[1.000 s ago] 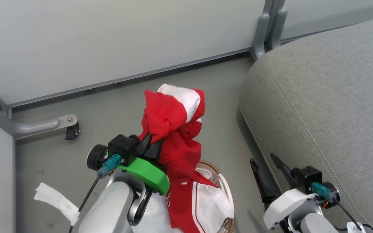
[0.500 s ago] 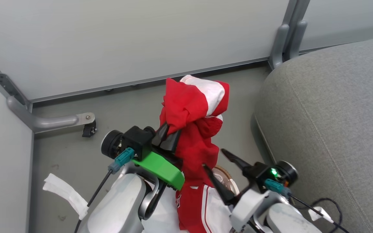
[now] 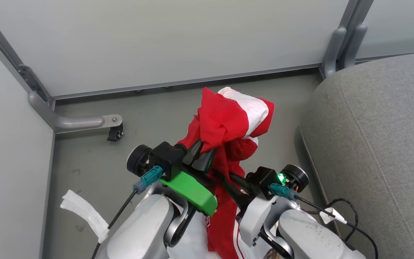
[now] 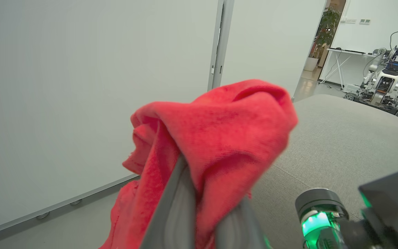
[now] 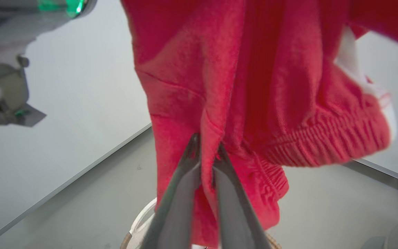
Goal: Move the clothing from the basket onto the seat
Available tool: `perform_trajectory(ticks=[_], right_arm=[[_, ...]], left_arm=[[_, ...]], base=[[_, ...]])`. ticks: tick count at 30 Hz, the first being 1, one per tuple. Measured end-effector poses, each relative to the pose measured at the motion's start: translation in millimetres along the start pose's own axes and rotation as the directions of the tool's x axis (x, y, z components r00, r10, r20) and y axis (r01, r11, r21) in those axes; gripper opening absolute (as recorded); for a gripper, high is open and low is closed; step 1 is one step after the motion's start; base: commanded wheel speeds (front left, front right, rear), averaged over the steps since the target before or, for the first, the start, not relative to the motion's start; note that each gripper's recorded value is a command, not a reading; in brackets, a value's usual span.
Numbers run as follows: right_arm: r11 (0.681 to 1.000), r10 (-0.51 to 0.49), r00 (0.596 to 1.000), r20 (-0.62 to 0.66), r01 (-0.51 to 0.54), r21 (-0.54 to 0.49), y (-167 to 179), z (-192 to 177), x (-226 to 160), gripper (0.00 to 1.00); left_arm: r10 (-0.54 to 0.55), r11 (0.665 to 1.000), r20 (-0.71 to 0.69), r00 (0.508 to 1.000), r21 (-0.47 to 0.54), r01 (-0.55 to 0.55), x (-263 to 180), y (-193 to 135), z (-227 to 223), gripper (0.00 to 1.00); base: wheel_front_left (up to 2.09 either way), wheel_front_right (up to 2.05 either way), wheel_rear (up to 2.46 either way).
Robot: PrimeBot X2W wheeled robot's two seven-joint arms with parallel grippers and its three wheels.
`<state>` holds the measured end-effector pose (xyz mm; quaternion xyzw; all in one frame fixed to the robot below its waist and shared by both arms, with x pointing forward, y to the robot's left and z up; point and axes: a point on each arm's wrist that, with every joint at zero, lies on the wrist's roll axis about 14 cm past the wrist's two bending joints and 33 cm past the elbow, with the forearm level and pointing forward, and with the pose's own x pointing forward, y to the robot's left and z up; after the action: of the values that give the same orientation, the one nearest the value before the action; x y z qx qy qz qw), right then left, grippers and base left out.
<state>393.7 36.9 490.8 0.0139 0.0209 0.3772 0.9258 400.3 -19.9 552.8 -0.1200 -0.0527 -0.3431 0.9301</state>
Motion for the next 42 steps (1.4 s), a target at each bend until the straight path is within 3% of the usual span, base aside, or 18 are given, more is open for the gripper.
perform_trajectory(ticks=[26,27,37,42], right_arm=[[0.997,-0.065,0.997,0.027,0.064,0.049,-13.9,5.1,-10.1,0.0],[0.996,-0.072,0.997,0.033,0.07,0.051,-15.5,6.6,-10.7,0.0],[0.98,-0.189,0.979,0.078,0.184,0.071,-43.6,18.0,-35.7,0.0],[0.953,-0.296,0.951,0.088,0.289,0.088,-67.5,19.9,-63.3,0.0]], left_arm=[[-0.027,1.0,0.026,0.999,-0.007,0.027,9.9,-5.0,5.4,0.0],[-0.03,1.0,0.04,0.999,0.007,0.03,11.6,-4.7,10.1,1.0],[-0.091,0.996,0.013,0.996,0.024,0.091,22.2,-17.2,-5.6,1.0],[-0.174,0.985,-0.008,0.985,0.012,0.174,37.5,-38.9,-18.4,1.0]], base=[[0.0,0.0,0.0],[0.0,0.0,0.0],[0.0,0.0,0.0],[0.0,0.0,0.0]])
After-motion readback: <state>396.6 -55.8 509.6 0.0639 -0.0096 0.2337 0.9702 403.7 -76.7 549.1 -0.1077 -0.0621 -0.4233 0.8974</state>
